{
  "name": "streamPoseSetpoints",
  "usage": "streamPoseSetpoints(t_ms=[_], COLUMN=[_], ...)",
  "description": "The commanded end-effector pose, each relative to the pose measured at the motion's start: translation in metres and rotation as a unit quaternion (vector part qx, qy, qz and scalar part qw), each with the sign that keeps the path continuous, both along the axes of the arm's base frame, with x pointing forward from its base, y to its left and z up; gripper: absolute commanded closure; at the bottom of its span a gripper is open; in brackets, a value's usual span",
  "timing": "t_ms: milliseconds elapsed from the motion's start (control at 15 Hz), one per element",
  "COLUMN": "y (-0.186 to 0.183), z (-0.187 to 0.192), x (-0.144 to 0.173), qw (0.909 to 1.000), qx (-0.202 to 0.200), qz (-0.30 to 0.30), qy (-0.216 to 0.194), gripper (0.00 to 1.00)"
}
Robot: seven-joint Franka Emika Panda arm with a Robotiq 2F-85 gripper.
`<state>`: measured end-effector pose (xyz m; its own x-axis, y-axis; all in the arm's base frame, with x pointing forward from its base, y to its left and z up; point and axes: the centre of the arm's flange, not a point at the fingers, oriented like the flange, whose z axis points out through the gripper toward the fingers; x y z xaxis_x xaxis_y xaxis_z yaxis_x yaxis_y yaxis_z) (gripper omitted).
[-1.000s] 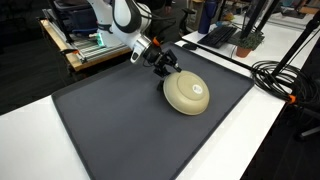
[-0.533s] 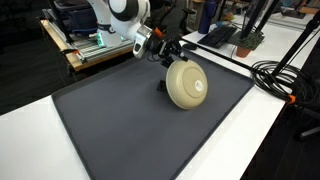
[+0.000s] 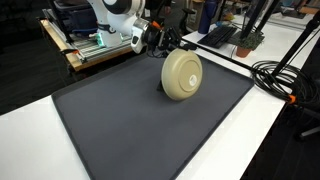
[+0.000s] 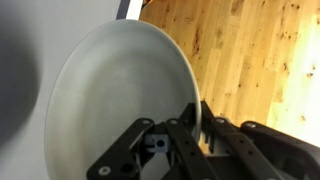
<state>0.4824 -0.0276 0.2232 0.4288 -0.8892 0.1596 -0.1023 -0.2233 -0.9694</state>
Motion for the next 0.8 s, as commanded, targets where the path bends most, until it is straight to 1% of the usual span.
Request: streamPoseSetpoints(t_ms=[0,67,200,267,333,467,600,733], y=[0.01,0.009,0.01,0.013,0.017,0.028,0.035,0.032], z=[0.029,0.035,0.041,0.036,0.032,0.021,0.018,0.02], x=[-0.024,-0.028,-0.035,-0.036,-0.039,-0.044,-0.047,-0.049], qw=[0.9968,0.9958,0.9964,0.9978,0.9981,0.9969,0.9945,0.9927], qx=[-0.009,-0.012,-0.019,-0.025,-0.028,-0.021,-0.03,-0.034], qz=[-0.004,-0.006,0.0,0.005,0.009,0.022,0.023,0.02], qy=[-0.079,-0.09,-0.083,-0.061,-0.054,-0.073,-0.097,-0.113], gripper=[0.98,0.98,0.98,0.98,0.98,0.98,0.98,0.98])
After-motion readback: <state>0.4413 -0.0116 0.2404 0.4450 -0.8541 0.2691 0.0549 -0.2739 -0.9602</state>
